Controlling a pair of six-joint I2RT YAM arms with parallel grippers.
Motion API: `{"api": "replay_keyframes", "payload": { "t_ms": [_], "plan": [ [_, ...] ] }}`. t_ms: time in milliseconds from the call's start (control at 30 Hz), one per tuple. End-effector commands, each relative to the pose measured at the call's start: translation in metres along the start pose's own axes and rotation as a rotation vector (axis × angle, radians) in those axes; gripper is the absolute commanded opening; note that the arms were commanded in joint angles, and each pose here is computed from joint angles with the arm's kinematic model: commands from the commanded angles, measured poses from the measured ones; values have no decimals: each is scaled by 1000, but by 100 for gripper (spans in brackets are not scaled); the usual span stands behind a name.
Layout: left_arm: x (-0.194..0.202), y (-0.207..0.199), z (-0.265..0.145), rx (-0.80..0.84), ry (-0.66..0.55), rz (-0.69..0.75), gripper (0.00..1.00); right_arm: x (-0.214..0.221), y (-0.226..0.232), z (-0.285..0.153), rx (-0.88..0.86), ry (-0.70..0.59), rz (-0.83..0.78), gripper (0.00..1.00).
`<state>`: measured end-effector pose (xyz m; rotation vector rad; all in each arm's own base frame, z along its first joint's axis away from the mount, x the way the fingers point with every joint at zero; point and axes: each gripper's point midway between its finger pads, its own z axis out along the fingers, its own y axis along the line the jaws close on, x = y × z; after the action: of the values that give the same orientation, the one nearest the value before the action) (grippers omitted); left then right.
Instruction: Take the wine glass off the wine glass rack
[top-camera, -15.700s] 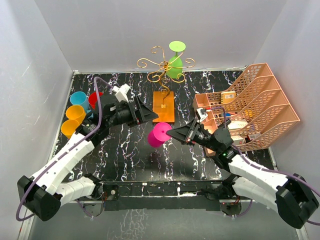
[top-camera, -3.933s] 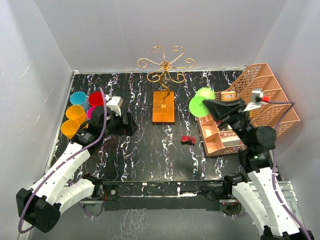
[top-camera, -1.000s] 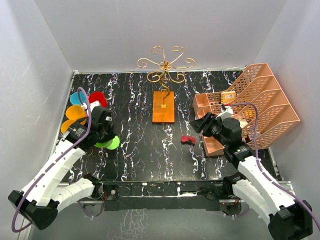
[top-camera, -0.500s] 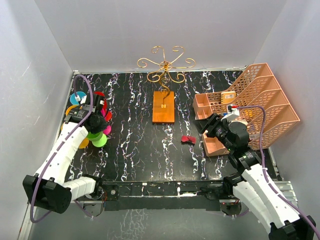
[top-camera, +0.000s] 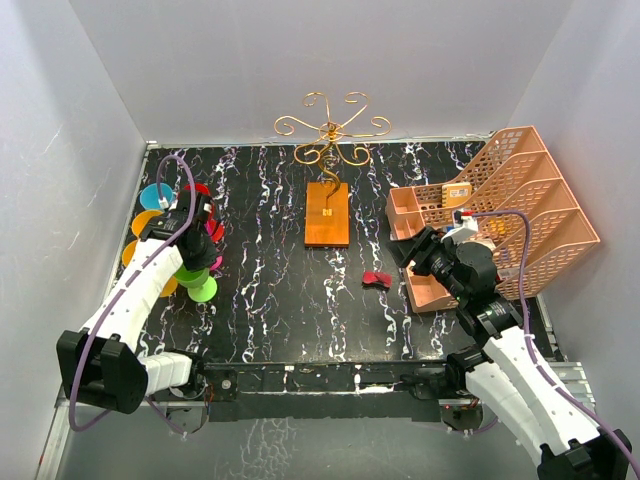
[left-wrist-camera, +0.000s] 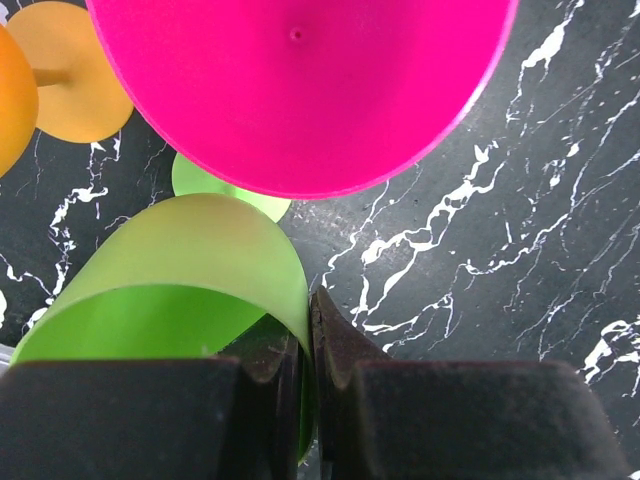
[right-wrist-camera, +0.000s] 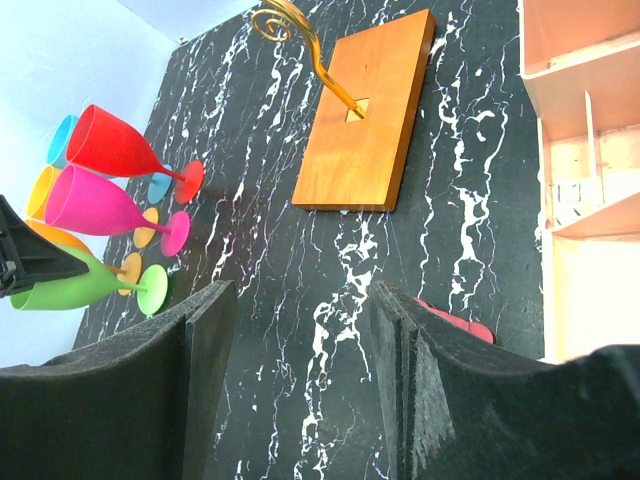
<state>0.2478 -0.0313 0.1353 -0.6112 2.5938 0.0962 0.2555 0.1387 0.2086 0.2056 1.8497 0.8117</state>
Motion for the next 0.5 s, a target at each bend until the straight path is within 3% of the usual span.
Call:
{"api": "replay_keyframes", "payload": {
  "t_ms": [0,233,467],
  "plan": [
    [0,7,2,-19,-3,9,6,-31,20,-5,-42,-91,-30,60],
    [-10,11,-14,-29,-32,10,56,-34,24,-5,-54,-89,-37,60],
    [-36,2,-65,93,-152,-26,79,-41,28,-1,-57,-86,-79,61]
  ]
}}
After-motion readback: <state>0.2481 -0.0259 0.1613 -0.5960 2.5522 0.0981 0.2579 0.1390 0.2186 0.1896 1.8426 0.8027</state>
